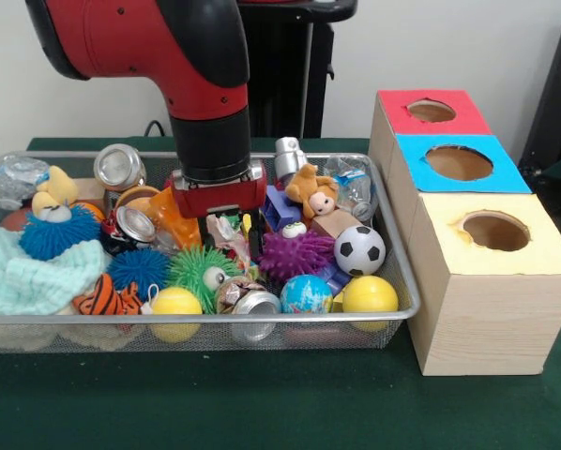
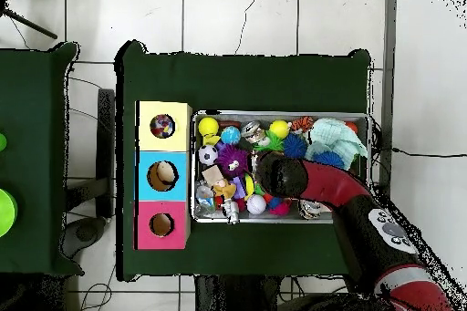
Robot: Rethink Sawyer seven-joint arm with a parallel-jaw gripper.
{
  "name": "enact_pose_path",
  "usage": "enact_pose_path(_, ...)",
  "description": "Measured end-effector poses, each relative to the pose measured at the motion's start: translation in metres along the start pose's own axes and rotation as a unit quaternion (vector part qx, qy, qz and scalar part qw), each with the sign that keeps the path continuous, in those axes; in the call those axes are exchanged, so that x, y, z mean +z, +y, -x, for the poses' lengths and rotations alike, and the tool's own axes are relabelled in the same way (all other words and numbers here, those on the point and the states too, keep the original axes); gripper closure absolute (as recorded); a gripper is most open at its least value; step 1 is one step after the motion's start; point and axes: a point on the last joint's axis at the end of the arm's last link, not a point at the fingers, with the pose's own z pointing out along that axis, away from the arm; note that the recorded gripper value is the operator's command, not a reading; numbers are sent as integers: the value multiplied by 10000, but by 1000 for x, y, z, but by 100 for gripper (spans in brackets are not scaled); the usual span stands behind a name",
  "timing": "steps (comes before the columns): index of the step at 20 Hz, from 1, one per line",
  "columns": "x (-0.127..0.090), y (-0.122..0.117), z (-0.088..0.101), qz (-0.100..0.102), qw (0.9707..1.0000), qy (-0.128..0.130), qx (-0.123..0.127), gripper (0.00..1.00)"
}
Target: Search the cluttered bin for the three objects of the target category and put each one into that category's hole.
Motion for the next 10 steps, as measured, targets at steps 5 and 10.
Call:
enact_pose_path(5, 10, 7, 6, -24, 9999, -96, -64, 100)
enact_pose_path(10, 23, 5, 6, -91, 9997, -227, -54, 100)
